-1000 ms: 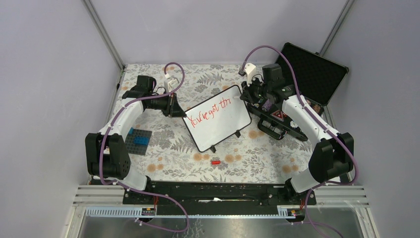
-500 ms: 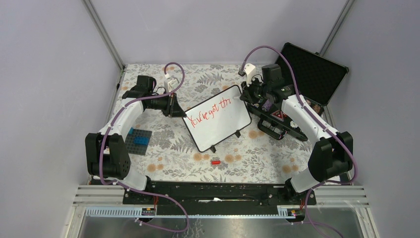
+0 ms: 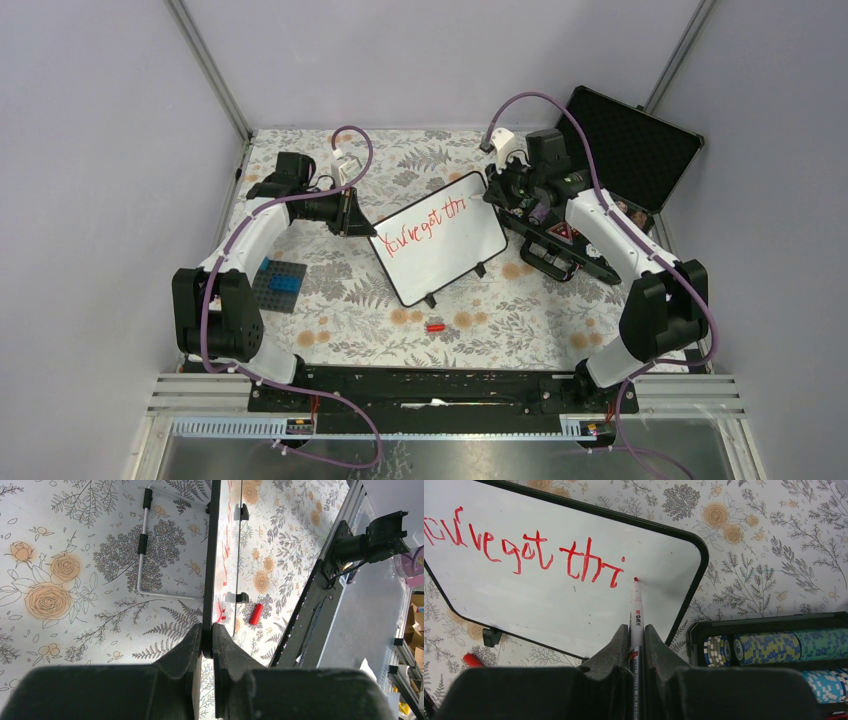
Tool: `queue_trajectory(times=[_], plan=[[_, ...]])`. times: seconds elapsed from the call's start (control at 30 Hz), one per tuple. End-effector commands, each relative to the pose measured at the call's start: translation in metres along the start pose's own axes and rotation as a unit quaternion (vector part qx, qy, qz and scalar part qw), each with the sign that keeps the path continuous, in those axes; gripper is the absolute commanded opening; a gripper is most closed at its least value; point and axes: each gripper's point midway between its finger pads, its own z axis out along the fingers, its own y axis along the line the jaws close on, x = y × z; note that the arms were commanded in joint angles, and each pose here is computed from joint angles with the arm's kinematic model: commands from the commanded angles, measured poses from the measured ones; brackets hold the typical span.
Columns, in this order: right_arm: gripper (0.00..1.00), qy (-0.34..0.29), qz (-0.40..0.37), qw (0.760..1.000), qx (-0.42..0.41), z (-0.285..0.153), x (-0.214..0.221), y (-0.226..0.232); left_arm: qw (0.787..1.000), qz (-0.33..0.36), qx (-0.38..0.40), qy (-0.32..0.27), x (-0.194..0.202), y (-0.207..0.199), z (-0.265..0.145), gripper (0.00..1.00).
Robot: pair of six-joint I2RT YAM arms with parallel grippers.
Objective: Write a sentence on the whiteboard
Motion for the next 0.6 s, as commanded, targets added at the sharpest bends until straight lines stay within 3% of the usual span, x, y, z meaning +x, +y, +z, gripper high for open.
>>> queue_trajectory(times=[0.0, 0.57], plan=[[0.00, -0.031, -0.007, 0.999, 0.015, -0.002, -0.026, -0.010, 0.999, 0.041, -0.025, -0.002, -0.008, 0.011, 0.003, 0.00], [0.00, -0.029, -0.012, 0.999, -0.007, 0.005, -0.025, 0.004, 0.999, 0.039, -0.025, 0.000, -0.007, 0.012, 0.003, 0.00]])
